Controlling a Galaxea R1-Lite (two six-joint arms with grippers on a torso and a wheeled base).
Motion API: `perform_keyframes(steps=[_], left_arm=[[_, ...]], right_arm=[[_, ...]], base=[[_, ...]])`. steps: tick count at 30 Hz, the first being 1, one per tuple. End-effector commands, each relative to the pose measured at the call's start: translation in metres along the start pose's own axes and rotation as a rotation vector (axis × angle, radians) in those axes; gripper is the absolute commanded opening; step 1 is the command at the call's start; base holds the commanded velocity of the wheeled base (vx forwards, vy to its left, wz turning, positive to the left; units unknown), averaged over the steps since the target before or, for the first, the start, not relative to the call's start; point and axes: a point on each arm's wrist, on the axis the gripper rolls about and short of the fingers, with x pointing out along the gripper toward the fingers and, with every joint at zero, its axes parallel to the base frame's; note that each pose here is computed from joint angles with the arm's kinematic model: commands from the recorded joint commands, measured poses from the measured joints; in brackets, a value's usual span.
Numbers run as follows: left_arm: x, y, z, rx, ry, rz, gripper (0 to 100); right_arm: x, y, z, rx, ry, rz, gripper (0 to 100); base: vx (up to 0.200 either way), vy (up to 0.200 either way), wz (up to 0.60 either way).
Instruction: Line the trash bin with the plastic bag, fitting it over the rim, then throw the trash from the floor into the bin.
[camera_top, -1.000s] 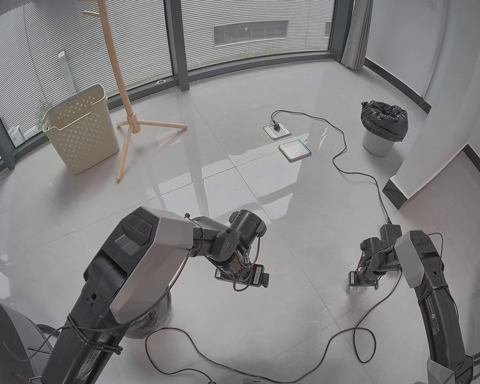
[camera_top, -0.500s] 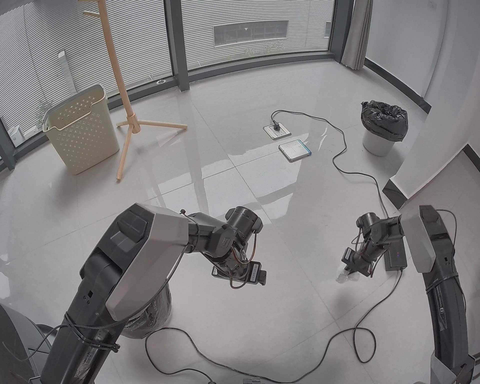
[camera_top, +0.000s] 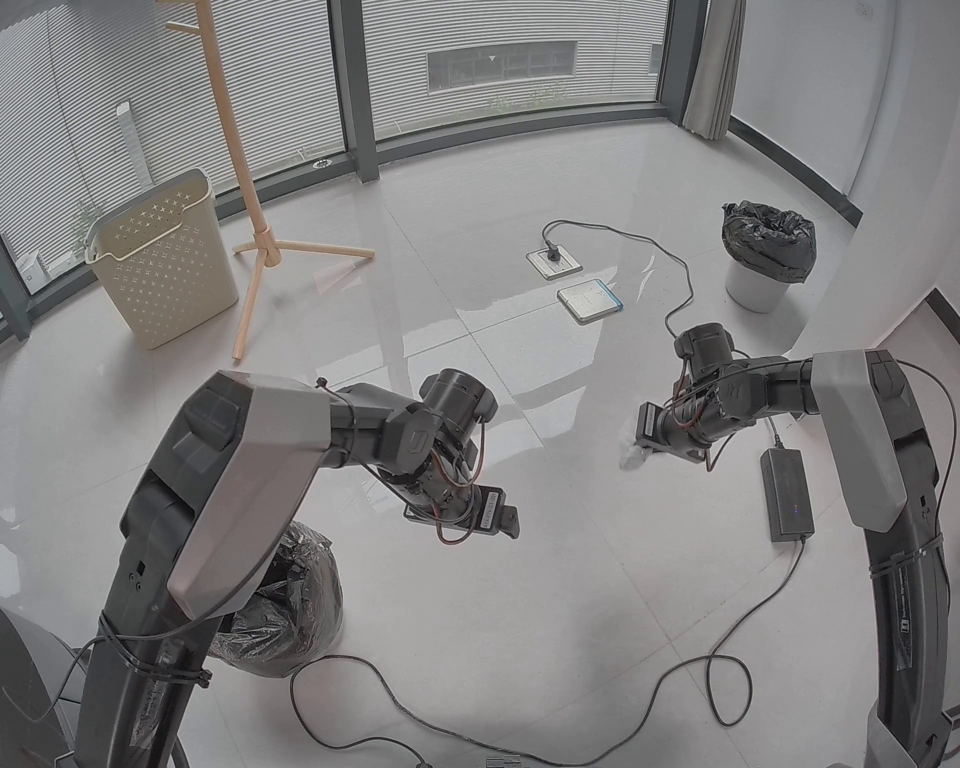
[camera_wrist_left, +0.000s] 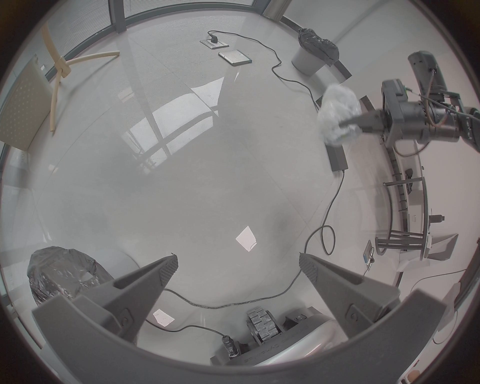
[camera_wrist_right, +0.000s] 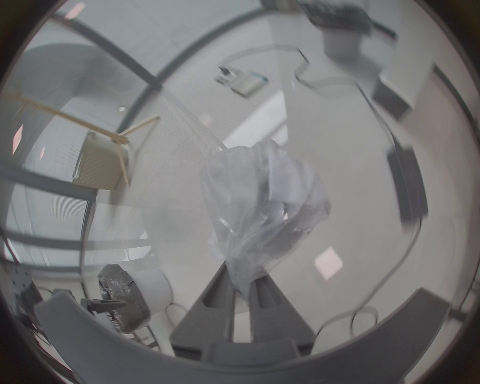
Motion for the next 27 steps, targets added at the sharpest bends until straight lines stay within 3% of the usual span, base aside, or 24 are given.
perform_keyframes(steps=[1,8,13,20,27], left_arm=[[-0.035,0.012,0.012,-0.003,-0.038,-0.022,100],[-0.057,0.012,0.017,-0.024,-0.061,-0.025,100],[-0.062,0.011,0.018,-0.031,-0.07,-0.034,100],[-0.061,0.011,0.018,-0.035,-0.068,-0.035,100],[-0.062,0.01,0.018,-0.032,-0.067,-0.037,100]], right_arm=[[-0.008,0.036,0.005,-0.202,-0.136,0.06,0],[-0.02,0.055,0.007,-0.309,-0.186,0.088,0],[-0.013,0.064,0.015,-0.408,-0.332,0.141,0],[-0.026,0.067,0.013,-0.414,-0.277,0.111,0],[-0.033,0.083,0.003,-0.413,-0.236,0.116,0]], base=[[0.0,0.0,0.0],[0.0,0.0,0.0],[0.0,0.0,-0.36],[0.0,0.0,-0.51],[0.0,0.0,0.0]])
